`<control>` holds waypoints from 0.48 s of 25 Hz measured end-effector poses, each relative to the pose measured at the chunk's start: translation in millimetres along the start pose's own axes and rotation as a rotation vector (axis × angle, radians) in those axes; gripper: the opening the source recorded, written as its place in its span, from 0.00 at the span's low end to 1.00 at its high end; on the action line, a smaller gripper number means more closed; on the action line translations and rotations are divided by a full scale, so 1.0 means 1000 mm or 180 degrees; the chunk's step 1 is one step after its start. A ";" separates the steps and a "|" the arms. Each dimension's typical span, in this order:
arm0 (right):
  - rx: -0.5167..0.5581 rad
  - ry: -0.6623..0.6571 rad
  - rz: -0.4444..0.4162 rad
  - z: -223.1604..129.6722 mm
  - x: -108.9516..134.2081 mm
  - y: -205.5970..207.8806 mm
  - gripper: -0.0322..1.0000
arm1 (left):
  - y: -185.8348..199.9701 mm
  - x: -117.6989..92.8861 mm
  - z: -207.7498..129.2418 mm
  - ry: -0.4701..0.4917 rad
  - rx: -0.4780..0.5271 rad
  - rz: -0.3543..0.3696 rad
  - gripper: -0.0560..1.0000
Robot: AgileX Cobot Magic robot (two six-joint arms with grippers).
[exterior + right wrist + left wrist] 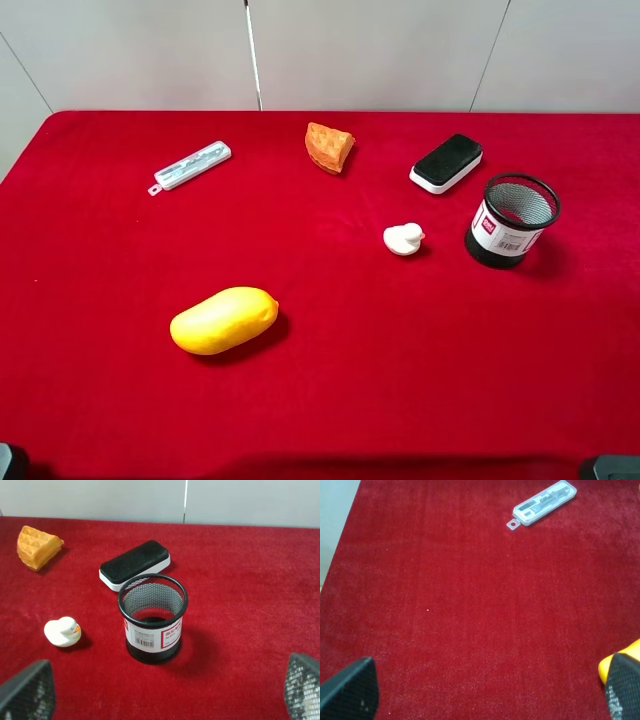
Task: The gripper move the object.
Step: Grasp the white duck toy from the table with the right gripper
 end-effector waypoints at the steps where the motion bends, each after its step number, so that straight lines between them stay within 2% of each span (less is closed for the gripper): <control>1: 0.0000 0.0000 0.0000 0.000 0.000 0.000 0.70 | 0.000 0.000 0.000 0.0000 0.0000 0.0000 0.90; 12: -0.0019 -0.0058 0.0017 0.001 0.001 0.000 0.70 | 0.000 0.000 0.000 0.0000 0.0000 0.0000 0.90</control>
Point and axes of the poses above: a point on each arm's last joint axis where the gripper is mounted, y pointing back along that axis away from the gripper, x along the wrist's bending axis when the last joint is at zero, z = x × y, the point moved 5 cm from there along -y, pointing out along that axis toward the gripper, and after that the axes turned 2 degrees about y, right-handed, at the moved point
